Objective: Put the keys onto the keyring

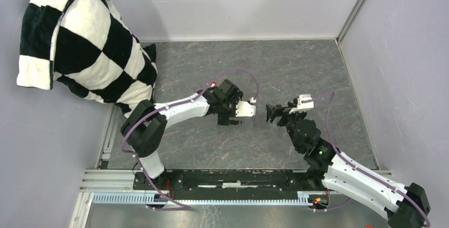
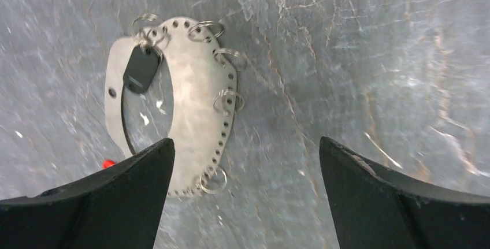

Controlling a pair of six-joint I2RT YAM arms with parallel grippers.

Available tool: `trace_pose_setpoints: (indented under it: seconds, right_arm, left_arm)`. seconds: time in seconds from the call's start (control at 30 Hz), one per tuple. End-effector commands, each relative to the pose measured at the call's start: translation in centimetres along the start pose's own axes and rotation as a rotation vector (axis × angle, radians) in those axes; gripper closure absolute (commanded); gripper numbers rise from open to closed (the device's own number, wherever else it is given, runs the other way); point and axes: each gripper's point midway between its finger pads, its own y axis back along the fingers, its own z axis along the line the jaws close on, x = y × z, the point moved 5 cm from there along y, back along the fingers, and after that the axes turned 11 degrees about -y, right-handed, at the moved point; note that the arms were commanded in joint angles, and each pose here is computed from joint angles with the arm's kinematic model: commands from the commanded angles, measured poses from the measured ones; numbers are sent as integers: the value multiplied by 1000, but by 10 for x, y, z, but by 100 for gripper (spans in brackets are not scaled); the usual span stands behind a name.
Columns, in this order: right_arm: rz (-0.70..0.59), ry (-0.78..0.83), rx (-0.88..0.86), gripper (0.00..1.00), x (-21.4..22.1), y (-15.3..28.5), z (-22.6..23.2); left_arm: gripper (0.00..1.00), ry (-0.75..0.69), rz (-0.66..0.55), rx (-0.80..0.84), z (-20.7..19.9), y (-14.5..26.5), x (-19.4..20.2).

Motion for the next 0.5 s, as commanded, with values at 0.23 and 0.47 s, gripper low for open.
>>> trace_pose_setpoints:
  seconds: [0.23, 0.47]
  right_arm:
    - [-115, 109, 225, 2, -39, -39, -50]
    - [-153, 253, 567, 2, -22, -44, -135]
  left_arm:
    - [0, 802, -252, -326, 95, 145, 96]
    - [0, 1163, -207, -672, 43, 148, 212]
